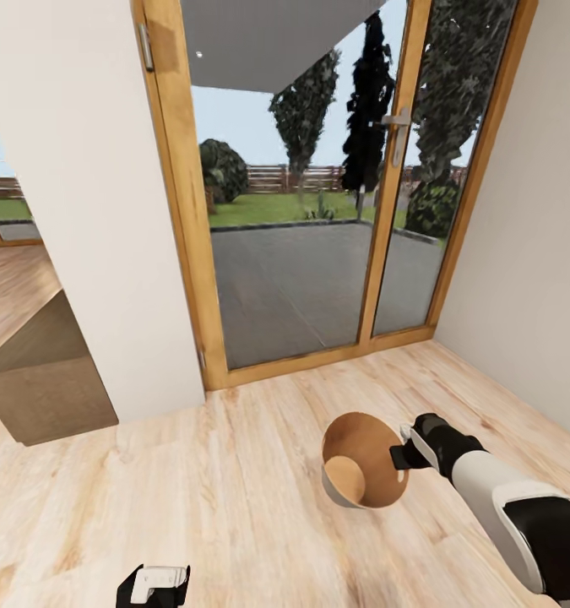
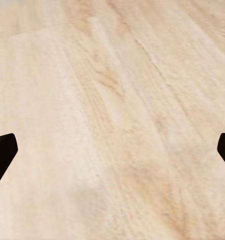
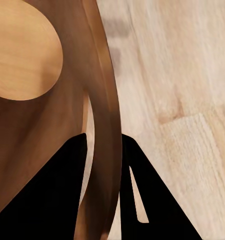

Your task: Put the three can of soda from the living room inside the tash can in the kitchen.

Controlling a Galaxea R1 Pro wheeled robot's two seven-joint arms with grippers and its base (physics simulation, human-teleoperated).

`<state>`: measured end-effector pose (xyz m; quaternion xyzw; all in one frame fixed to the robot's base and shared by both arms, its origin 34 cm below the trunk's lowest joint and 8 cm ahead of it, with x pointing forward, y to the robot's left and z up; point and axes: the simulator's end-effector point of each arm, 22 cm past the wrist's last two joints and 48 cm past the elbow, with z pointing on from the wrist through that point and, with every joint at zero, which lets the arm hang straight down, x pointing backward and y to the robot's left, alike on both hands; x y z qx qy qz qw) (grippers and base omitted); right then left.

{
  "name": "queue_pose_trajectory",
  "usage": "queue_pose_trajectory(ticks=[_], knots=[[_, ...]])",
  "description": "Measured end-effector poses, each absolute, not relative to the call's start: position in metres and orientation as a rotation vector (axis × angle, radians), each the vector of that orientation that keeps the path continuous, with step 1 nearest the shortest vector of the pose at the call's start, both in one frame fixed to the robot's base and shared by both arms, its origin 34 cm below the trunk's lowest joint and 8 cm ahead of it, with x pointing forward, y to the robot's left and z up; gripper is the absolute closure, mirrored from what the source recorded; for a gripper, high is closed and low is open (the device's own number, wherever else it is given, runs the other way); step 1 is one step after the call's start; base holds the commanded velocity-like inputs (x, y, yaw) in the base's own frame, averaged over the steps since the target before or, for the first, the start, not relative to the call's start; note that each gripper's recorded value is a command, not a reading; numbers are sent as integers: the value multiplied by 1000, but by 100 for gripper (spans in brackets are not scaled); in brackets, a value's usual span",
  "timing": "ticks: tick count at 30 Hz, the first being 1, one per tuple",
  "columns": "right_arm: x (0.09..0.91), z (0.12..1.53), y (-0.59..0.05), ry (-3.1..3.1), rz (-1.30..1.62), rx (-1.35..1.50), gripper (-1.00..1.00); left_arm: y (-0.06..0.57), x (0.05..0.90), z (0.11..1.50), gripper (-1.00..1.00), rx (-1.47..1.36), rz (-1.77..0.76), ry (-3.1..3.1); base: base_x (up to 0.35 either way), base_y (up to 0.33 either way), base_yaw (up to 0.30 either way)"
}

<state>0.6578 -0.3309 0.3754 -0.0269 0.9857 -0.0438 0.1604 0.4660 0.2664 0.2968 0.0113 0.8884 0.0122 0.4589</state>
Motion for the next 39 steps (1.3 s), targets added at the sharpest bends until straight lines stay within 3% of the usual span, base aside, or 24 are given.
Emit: queue_pose_trajectory(ticks=[39], knots=[[630, 384, -334, 2602, -125, -163, 100, 263, 483, 363, -100, 44, 2, 2216, 0, 0, 0]])
